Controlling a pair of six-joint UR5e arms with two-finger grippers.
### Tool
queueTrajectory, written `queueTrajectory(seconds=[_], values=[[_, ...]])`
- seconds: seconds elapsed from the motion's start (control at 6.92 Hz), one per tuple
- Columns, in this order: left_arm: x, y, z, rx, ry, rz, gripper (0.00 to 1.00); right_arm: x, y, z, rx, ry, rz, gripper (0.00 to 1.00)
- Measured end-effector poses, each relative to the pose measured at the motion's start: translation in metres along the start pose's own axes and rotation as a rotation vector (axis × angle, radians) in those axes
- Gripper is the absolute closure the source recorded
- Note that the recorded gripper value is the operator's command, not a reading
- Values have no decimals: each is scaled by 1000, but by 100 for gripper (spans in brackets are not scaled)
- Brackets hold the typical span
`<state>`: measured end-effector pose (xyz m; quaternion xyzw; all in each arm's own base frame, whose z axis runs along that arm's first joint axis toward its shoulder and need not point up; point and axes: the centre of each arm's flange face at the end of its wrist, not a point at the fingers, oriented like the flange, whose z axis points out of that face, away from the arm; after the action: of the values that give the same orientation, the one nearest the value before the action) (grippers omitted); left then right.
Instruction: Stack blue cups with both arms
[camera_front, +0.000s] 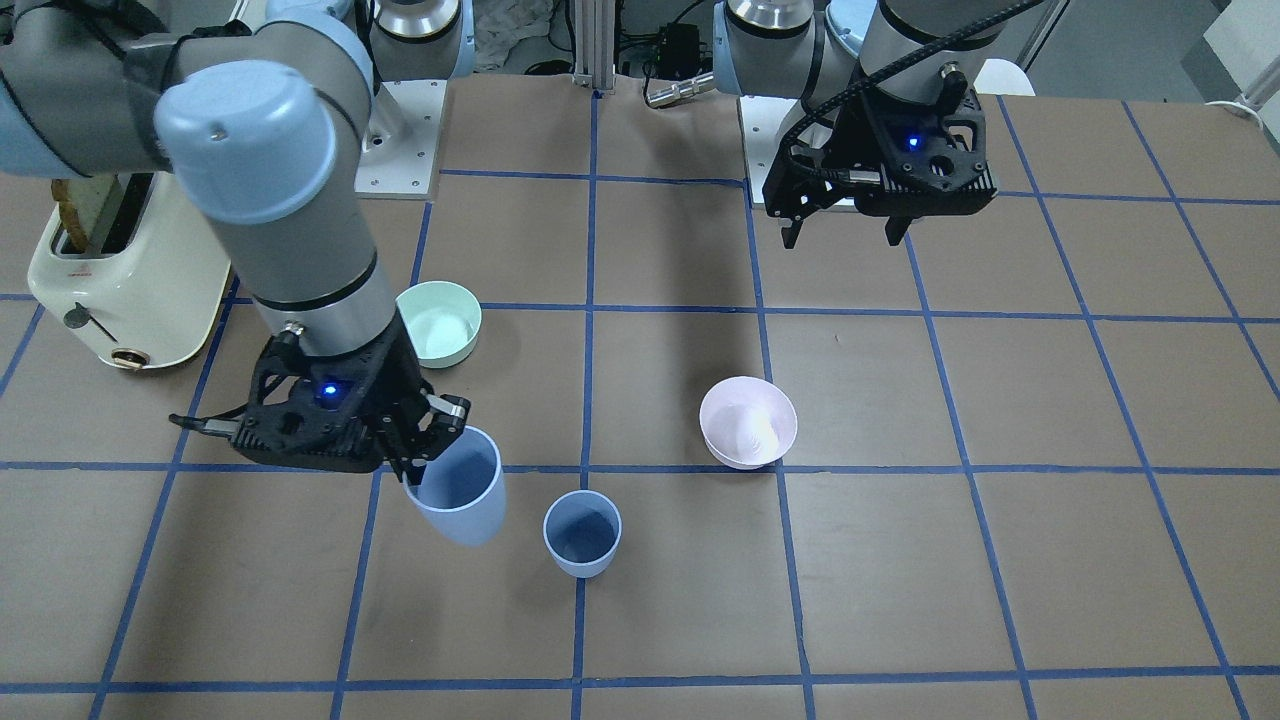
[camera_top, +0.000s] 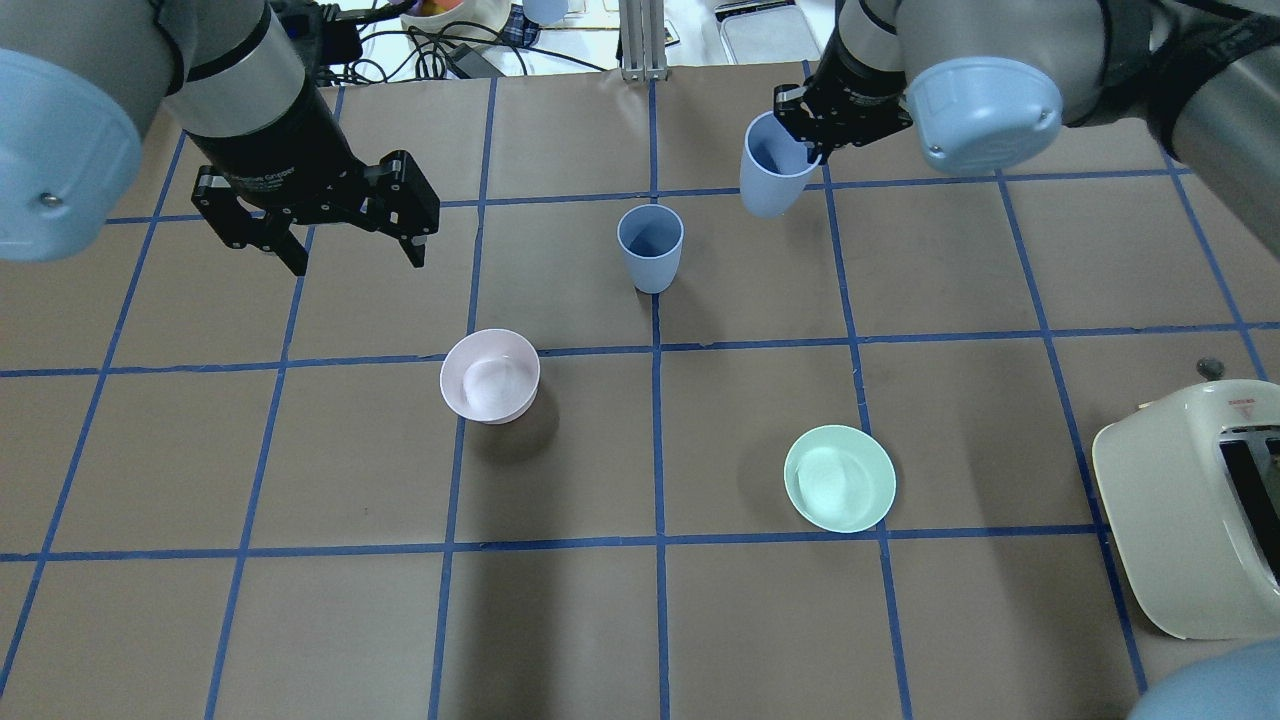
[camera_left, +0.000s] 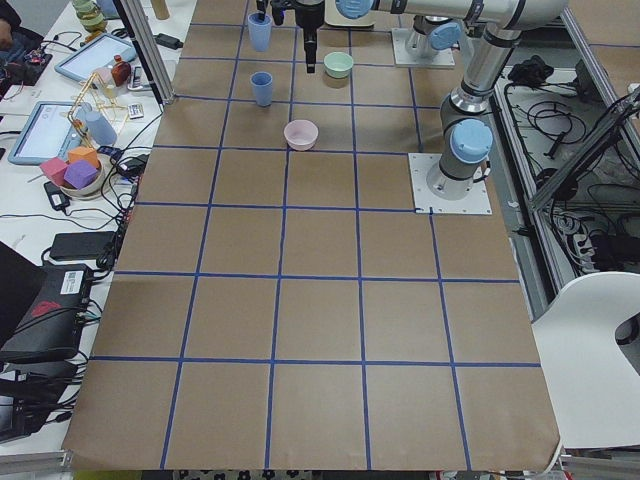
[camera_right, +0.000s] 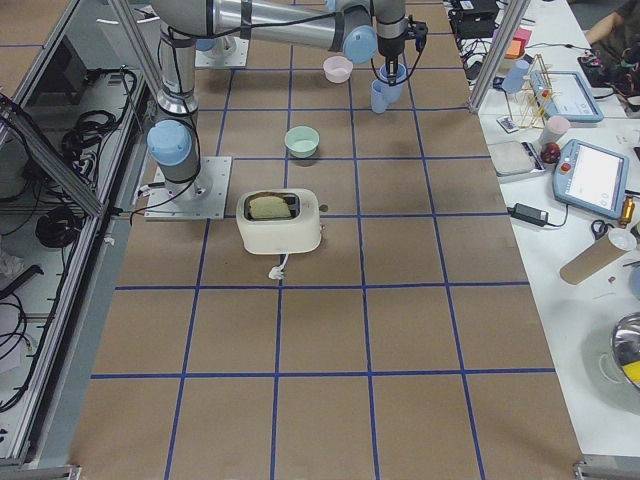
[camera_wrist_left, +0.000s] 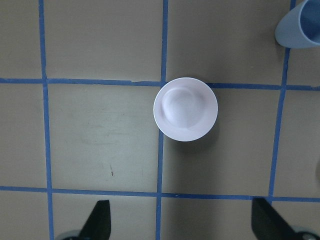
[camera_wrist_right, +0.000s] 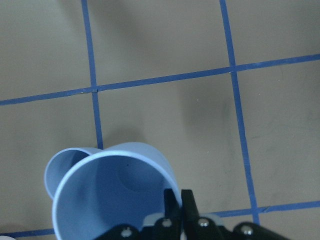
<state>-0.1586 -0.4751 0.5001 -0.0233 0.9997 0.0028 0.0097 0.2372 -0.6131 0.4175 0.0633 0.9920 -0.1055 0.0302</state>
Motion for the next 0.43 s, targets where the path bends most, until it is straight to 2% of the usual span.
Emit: queueTrajectory(seconds=[0.43], values=[[0,0,-1,1,0,0,0,-69,8,25,-16,35,80,94]])
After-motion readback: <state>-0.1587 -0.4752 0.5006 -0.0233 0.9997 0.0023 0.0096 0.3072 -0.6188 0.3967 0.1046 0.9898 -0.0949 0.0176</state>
